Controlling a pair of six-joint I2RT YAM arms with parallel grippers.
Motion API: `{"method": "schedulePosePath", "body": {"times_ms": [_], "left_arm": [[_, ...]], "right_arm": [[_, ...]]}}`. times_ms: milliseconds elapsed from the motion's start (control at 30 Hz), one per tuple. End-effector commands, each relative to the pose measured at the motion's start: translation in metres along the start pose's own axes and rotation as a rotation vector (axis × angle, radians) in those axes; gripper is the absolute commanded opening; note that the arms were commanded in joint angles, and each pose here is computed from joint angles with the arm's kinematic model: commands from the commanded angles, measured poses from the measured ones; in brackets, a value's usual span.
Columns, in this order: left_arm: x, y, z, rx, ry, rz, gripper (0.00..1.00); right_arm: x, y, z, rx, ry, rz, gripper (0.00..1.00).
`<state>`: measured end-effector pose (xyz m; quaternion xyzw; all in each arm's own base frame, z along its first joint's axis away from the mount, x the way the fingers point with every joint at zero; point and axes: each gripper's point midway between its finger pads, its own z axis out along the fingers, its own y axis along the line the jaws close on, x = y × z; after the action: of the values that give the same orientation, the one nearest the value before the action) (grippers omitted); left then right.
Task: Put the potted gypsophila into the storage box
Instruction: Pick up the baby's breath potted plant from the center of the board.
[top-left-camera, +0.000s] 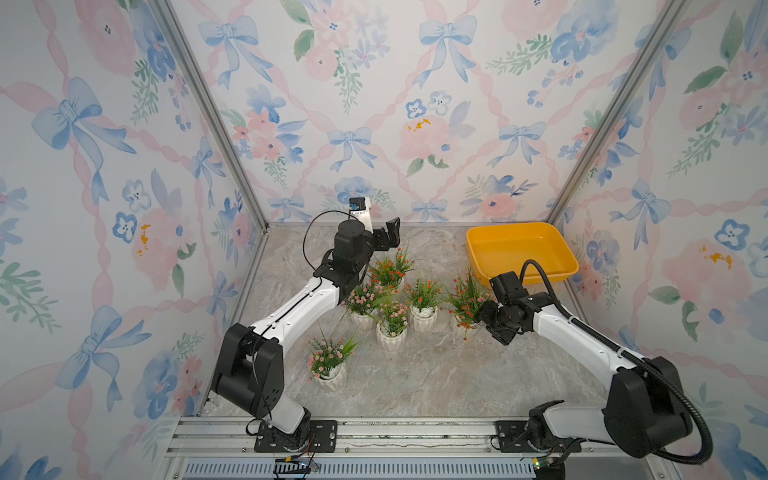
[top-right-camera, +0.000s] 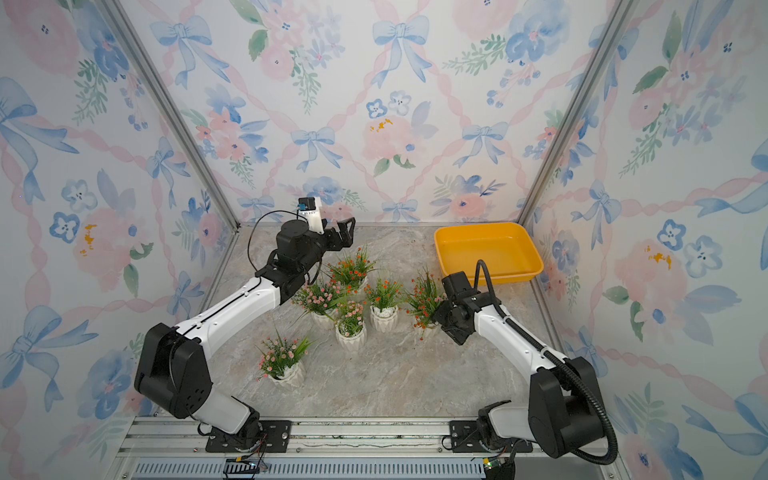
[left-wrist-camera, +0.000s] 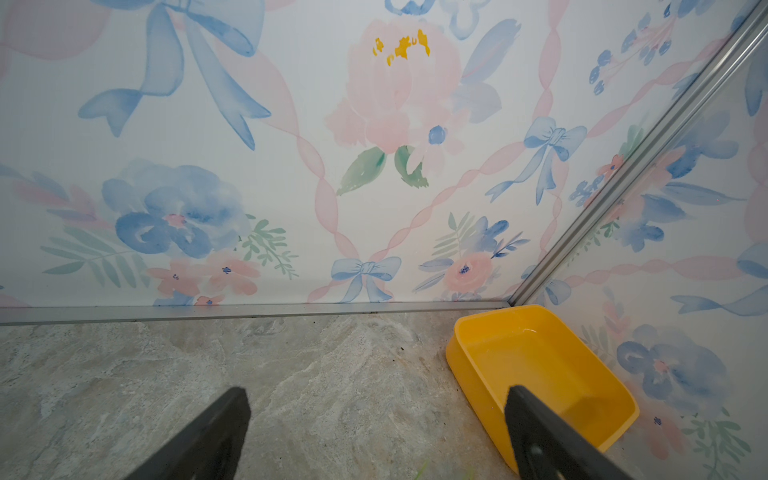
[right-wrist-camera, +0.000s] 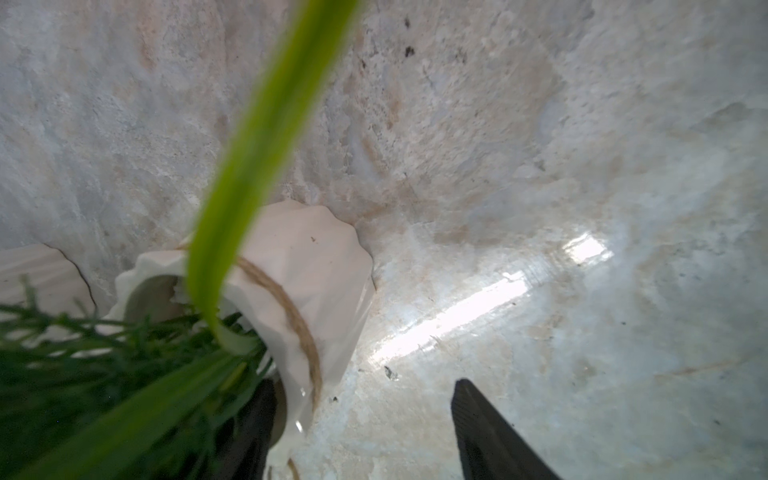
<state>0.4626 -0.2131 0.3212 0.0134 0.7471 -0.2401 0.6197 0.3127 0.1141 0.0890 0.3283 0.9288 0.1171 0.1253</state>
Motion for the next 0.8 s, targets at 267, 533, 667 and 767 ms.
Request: {"method": "schedulePosePath", "body": {"times_ms": [267,533,667,767], "left_arm": [[0.003,0.016,-0.019,-0.051,-0.006,0.005,0.98],[0.004,0.027,-0.036,-0.094,-0.02,0.004,0.98],[0.004,0.031,-0.042,-0.106,-0.025,0.004,0.98],[0.004,0.033,-0.045,-0.113,-0.028,0.004,0.98]], "right_arm": [[0.005,0.011,0.023,0.104,0.068,-0.052,0.4],[0.01,0.017,0.035,0.133,0.082,-0.09,0.39],[0.015,0.022,0.044,0.13,0.088,-0.105,0.37],[0.018,0.023,0.049,0.129,0.092,-0.106,0.3]]}}
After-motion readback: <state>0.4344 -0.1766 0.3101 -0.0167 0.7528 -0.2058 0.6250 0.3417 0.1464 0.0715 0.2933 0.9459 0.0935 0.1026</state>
